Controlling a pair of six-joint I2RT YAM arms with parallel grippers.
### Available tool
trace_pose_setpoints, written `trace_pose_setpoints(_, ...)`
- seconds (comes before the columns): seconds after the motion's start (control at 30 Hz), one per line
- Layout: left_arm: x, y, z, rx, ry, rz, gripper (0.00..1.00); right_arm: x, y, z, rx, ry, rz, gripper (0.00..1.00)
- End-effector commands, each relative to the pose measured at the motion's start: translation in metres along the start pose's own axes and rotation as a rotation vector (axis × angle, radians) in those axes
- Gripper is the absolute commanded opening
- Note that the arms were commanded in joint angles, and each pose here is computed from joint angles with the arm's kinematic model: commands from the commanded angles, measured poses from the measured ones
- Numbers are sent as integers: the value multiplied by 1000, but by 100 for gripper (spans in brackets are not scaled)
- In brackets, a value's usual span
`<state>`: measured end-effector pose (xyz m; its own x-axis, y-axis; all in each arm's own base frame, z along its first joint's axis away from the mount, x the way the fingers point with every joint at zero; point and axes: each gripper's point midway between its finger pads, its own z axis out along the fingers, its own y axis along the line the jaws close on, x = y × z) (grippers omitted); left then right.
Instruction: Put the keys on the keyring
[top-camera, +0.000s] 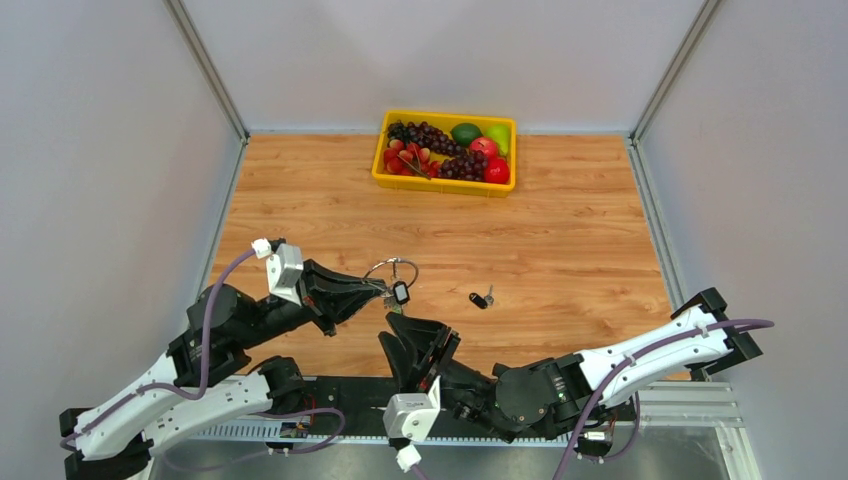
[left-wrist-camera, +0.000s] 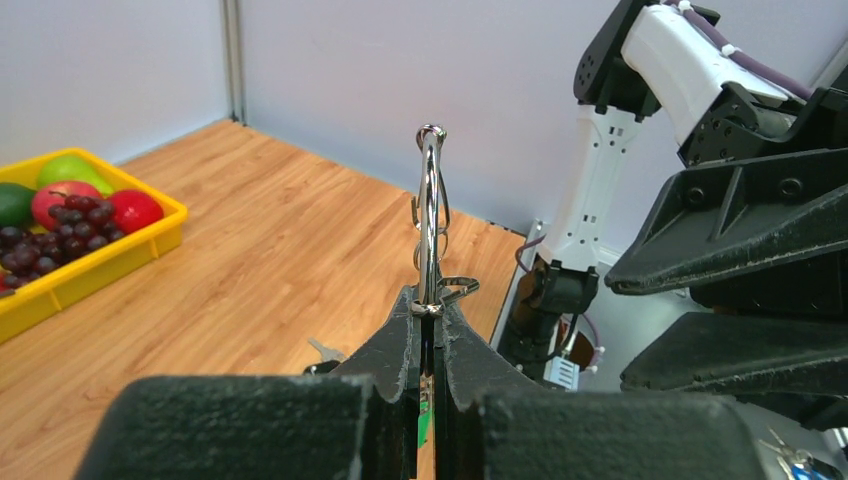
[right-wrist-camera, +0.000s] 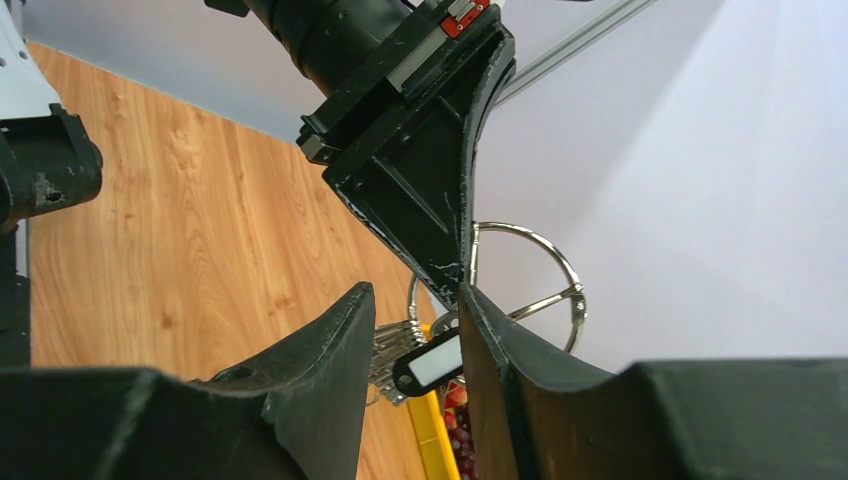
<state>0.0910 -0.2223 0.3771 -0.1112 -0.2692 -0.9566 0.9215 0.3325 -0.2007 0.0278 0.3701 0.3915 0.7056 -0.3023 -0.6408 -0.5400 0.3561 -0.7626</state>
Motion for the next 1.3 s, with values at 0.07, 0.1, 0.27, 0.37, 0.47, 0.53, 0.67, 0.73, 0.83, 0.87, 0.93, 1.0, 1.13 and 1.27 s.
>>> trace_pose_setpoints(0.07,-27,-18,-14,57,-54,-44,0,-18,-34,-3,73,-35,-31,42)
trace_pose_setpoints(0.1,-26,-19,-14,61,-51,-50,1,-19,-35,-3,74,-38,-36,42)
trace_pose_setpoints(0.27,-25,-26,-16,92,-35,-70,0,-19,-40,1,81,-40,-51,42)
trace_pose_setpoints(0.37,-25,-29,-18,108,-31,-76,1,-19,-41,5,81,-44,-53,41)
trace_pose_setpoints(0.47,-24,-30,-19,114,-27,-80,0,-20,-43,10,79,-58,-47,40)
trace_pose_setpoints(0.53,-26,-31,-21,116,-32,-81,0,-19,-43,12,77,-60,-45,40)
trace_pose_setpoints(0.67,-28,-33,-24,121,-37,-81,0,-15,-39,17,64,-60,-34,39)
trace_pose_setpoints(0.73,-28,-33,-25,122,-36,-82,1,-14,-36,19,52,-64,-21,39)
trace_pose_setpoints(0.83,-30,-35,-25,129,-36,-80,0,-9,-32,22,41,-58,-13,39)
trace_pose_setpoints(0.87,-30,-35,-26,130,-35,-80,0,-8,-31,23,39,-57,-11,39)
trace_pose_setpoints(0.93,-31,-36,-26,135,-35,-80,1,-6,-30,25,35,-54,-6,39)
trace_pose_setpoints(1.0,-31,-37,-27,140,-36,-80,0,-5,-29,26,31,-53,-2,39)
trace_pose_setpoints(1.13,-31,-39,-27,149,-33,-81,0,-2,-27,30,20,-46,3,38)
trace_pose_setpoints(1.27,-32,-39,-28,153,-35,-79,0,0,-24,33,10,-43,6,37)
